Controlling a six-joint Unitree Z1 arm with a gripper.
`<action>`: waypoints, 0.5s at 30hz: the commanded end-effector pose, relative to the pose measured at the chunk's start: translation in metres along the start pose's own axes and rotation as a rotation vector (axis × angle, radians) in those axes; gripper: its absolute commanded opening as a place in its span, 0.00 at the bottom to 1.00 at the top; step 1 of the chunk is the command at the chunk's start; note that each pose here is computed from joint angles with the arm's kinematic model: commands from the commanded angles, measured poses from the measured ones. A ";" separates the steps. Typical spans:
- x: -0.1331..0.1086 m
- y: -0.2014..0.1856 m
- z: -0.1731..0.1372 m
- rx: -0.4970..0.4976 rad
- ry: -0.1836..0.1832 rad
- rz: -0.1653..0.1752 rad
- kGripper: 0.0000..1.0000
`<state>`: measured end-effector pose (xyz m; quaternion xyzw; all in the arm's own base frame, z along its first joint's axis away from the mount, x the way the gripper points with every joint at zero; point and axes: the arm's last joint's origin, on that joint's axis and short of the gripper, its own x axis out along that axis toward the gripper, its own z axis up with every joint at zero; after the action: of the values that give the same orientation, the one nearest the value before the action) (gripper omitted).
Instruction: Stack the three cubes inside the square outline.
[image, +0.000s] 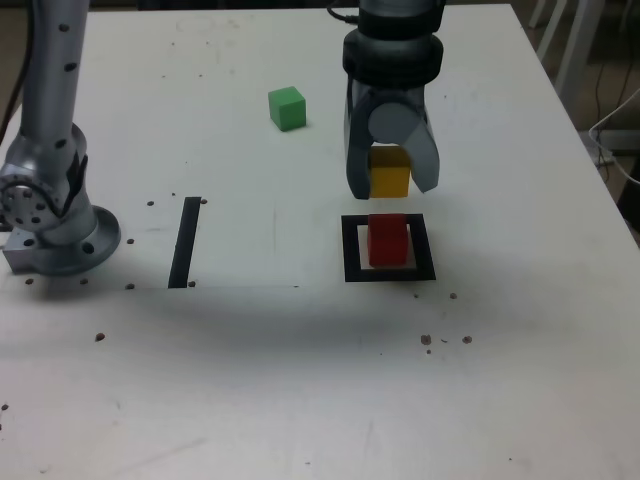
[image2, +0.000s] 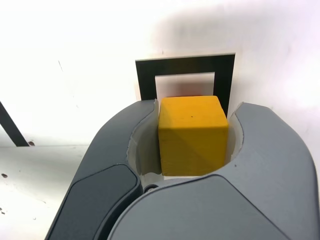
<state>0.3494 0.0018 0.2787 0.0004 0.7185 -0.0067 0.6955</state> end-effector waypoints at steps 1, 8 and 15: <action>-0.003 -0.006 -0.003 0.002 -0.009 0.000 0.19; 0.003 -0.023 -0.005 -0.001 0.002 0.009 0.19; 0.009 -0.031 -0.002 -0.032 0.016 0.031 0.19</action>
<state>0.3453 -0.0284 0.2727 -0.0002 0.7220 0.0128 0.6917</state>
